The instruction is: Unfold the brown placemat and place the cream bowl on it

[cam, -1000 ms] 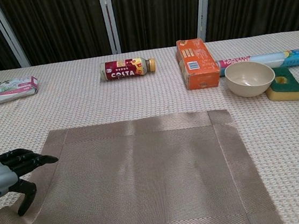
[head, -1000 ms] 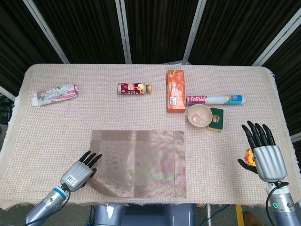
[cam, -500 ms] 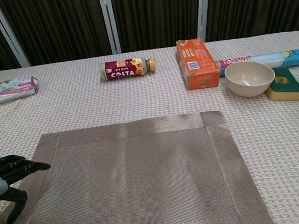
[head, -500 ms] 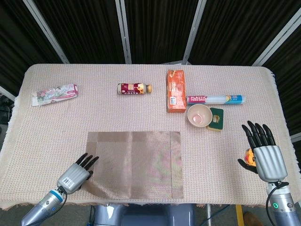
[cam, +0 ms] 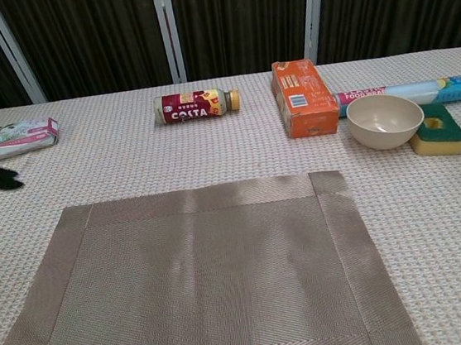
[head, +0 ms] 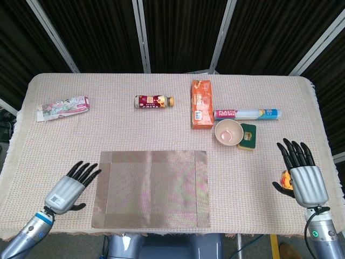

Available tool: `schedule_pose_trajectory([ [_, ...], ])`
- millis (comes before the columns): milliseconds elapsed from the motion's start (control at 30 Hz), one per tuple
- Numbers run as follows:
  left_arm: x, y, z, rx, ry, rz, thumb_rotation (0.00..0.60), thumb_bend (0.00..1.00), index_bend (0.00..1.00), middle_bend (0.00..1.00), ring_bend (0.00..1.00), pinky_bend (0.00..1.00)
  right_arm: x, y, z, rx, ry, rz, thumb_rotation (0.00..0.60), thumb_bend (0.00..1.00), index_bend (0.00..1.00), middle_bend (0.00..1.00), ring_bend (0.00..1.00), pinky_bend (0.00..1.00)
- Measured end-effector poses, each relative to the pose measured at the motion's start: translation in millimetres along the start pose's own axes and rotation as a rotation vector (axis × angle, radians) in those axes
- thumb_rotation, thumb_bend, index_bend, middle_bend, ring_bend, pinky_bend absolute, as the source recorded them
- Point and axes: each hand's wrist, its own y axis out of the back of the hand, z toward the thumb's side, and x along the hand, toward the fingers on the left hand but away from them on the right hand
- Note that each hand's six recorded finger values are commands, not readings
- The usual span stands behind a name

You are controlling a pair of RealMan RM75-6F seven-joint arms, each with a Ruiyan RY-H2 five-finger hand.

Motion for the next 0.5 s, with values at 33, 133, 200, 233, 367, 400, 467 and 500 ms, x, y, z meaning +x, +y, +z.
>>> schedule_pose_trajectory([
  [33, -0.4, 12.2, -6.5, -0.027, 0.021, 0.043, 0.6, 0.0, 0.0, 0.0, 0.0, 0.0, -0.5, -1.2, -0.1, 0.001, 0.0, 0.005, 0.6, 0.0, 0.0, 0.0, 0.0, 0.0],
  [133, 0.6, 39.5, -21.9, -0.082, 0.077, 0.144, 0.6, 0.0, 0.0, 0.0, 0.0, 0.0, -3.2, -6.5, -0.6, -0.002, -0.001, 0.031, 0.6, 0.0, 0.0, 0.0, 0.0, 0.0],
  [200, 0.6, 49.5, -30.6, -0.109, 0.117, 0.185, 0.6, 0.0, 0.0, 0.0, 0.0, 0.0, -7.2, -11.5, -1.0, -0.011, 0.0, 0.059, 0.6, 0.0, 0.02, 0.0, 0.0, 0.0],
  [233, 0.5, 53.9, -36.1, -0.125, 0.146, 0.205, 0.6, 0.0, 0.0, 0.0, 0.0, 0.0, -9.5, -13.9, -1.1, -0.016, 0.001, 0.073, 0.6, 0.0, 0.03, 0.0, 0.0, 0.0],
  [367, -2.6, 65.8, -56.9, -0.167, 0.26, 0.271, 0.6, 0.0, 0.0, 0.0, 0.0, 0.0, -24.5, -26.3, -1.1, -0.027, 0.017, 0.145, 0.6, 0.0, 0.08, 0.0, 0.0, 0.0],
  [400, -3.8, 67.8, -61.2, -0.174, 0.285, 0.285, 0.6, 0.0, 0.0, 0.0, 0.0, 0.0, -30.6, -30.6, -1.2, -0.028, 0.024, 0.168, 0.6, 0.0, 0.09, 0.0, 0.0, 0.0],
  [467, -6.4, 70.3, -68.8, -0.186, 0.332, 0.311, 0.6, 0.0, 0.0, 0.0, 0.0, 0.0, -41.8, -37.6, -2.6, -0.02, 0.031, 0.203, 0.6, 0.0, 0.14, 0.0, 0.0, 0.0],
  [500, -7.9, 70.9, -72.3, -0.191, 0.354, 0.323, 0.6, 0.0, 0.0, 0.0, 0.0, 0.0, -50.5, -42.6, -4.2, -0.012, 0.034, 0.224, 0.6, 0.0, 0.17, 0.0, 0.0, 0.0],
])
